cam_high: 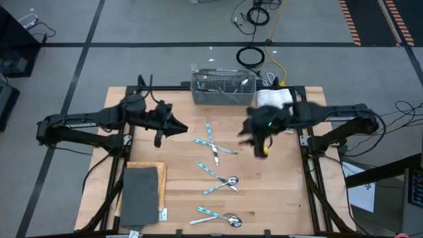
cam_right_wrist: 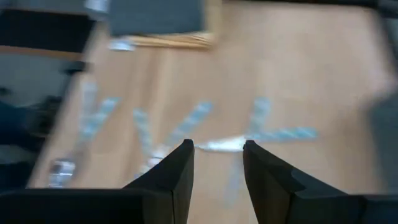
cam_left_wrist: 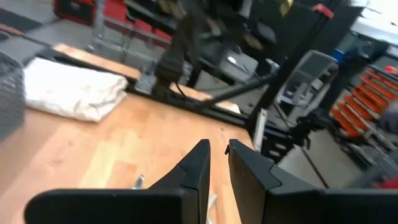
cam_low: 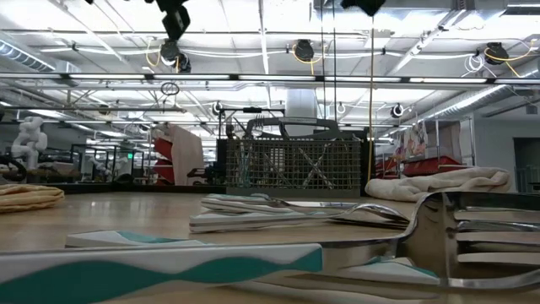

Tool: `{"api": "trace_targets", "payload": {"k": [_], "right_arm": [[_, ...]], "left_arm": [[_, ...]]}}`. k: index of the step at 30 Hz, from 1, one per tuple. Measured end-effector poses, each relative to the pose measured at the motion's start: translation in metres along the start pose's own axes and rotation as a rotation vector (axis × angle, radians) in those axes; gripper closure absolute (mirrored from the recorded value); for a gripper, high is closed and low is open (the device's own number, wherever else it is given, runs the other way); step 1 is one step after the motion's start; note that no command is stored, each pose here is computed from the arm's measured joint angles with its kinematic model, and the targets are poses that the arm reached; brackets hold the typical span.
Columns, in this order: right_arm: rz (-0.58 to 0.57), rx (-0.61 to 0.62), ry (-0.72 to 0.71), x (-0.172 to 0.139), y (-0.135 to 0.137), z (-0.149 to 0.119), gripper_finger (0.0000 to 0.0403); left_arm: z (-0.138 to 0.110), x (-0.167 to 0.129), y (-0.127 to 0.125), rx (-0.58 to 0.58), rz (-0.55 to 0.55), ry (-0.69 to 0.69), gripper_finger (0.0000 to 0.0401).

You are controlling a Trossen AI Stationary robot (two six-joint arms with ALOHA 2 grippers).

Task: Sort silverware
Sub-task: Put the fork into the silverware basket

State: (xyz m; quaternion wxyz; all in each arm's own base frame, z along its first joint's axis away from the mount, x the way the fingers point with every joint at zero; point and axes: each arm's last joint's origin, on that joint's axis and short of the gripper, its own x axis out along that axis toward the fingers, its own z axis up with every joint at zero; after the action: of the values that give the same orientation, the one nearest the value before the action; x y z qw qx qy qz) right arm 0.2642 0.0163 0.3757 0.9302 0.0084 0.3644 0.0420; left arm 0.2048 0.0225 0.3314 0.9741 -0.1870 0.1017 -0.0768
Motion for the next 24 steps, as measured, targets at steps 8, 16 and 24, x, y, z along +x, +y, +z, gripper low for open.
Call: {"api": "trace_targets", "payload": {"k": [8,16,24], "right_arm": [[0.124,0.035,-0.149,0.043,0.032,0.019,0.0275],[0.212,0.036,-0.12,0.115,0.093,0.013,0.0275],[0.27,-0.03,0.03,0.169,0.145,-0.019,0.0275]], "left_arm": [[0.008,-0.024,-0.013,-0.049,0.014,-0.094,0.0338],[0.001,-0.048,-0.025,-0.054,-0.006,-0.049,0.0338],[-0.003,-0.06,-0.027,-0.061,0.028,-0.035,0.0338]]}}
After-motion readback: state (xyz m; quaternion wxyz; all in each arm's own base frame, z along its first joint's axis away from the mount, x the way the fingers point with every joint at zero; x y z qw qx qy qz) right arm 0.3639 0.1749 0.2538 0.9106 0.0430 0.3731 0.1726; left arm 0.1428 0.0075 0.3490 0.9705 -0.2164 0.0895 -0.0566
